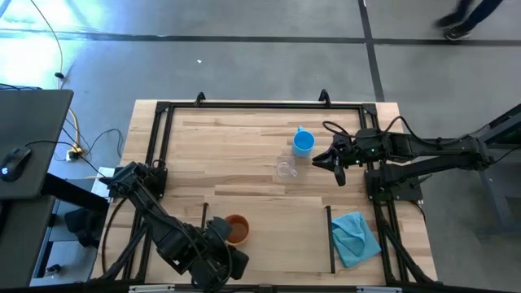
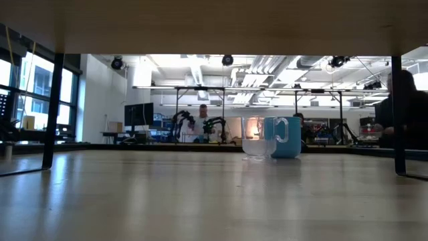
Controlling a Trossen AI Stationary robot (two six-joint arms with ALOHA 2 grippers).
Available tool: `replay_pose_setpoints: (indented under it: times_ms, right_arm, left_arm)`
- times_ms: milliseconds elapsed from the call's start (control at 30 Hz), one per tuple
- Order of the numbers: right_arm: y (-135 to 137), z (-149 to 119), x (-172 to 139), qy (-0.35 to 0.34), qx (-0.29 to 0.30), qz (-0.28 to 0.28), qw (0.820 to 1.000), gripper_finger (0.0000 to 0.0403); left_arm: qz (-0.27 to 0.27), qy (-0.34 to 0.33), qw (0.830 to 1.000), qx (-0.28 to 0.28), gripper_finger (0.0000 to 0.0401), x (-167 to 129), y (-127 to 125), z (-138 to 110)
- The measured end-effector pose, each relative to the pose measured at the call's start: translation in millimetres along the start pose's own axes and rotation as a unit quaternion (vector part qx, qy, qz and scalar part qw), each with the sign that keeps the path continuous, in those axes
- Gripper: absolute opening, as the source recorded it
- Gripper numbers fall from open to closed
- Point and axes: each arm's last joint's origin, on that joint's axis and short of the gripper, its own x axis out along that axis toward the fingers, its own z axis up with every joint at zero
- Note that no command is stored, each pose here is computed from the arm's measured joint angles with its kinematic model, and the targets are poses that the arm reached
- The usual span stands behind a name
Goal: Stack small to large cups/mugs on shelf
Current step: Put the orange mug on the shelf, then put the blue mug on the shelf
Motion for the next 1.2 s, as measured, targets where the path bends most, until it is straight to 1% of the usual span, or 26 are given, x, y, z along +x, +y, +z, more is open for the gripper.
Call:
replay_pose_setpoints:
  times_ms: [100,333,467,667,767,867,1100,1200]
  right_arm:
    - [0.0,0.0,0.0,0.0,0.0,0.0,1.0,0.0067]
    - [0.0,0.1,0.0,0.0,0.004,0.0,1.0,0.0067]
    - [0.2,0.4,0.0,-0.002,0.007,0.001,1.0,0.0067]
    - [1.6,1.0,0.0,0.0,0.009,0.02,1.0,0.0067]
    - [1.8,1.0,-0.1,0.001,0.013,0.023,1.0,0.0067]
    - [1.9,0.9,0.0,0.002,0.013,0.024,1.0,0.0067]
    - [1.6,0.3,0.0,0.005,0.024,0.023,0.999,0.0067]
    - [1.1,-1.0,-0.1,0.013,0.051,0.02,0.998,0.0067]
  left_arm:
    - [0.009,0.001,1.0,0.001,0.0124,-0.1,1.6,0.3]
    - [0.011,0.002,1.0,0.003,0.0124,-0.1,2.0,0.3]
    - [0.0,-0.016,1.0,0.002,0.0124,-0.6,0.7,1.3]
    - [-0.043,-0.071,0.996,0.023,0.0124,-24.3,-5.3,8.9]
    - [-0.045,-0.095,0.994,0.032,0.0124,-42.3,-3.4,17.5]
    - [-0.034,-0.104,0.993,0.038,0.0124,-53.8,0.8,23.5]
    - [-0.037,-0.103,0.992,0.065,0.0124,-57.5,1.3,26.4]
    - [-0.034,-0.114,0.99,0.078,0.0124,-56.0,0.2,30.7]
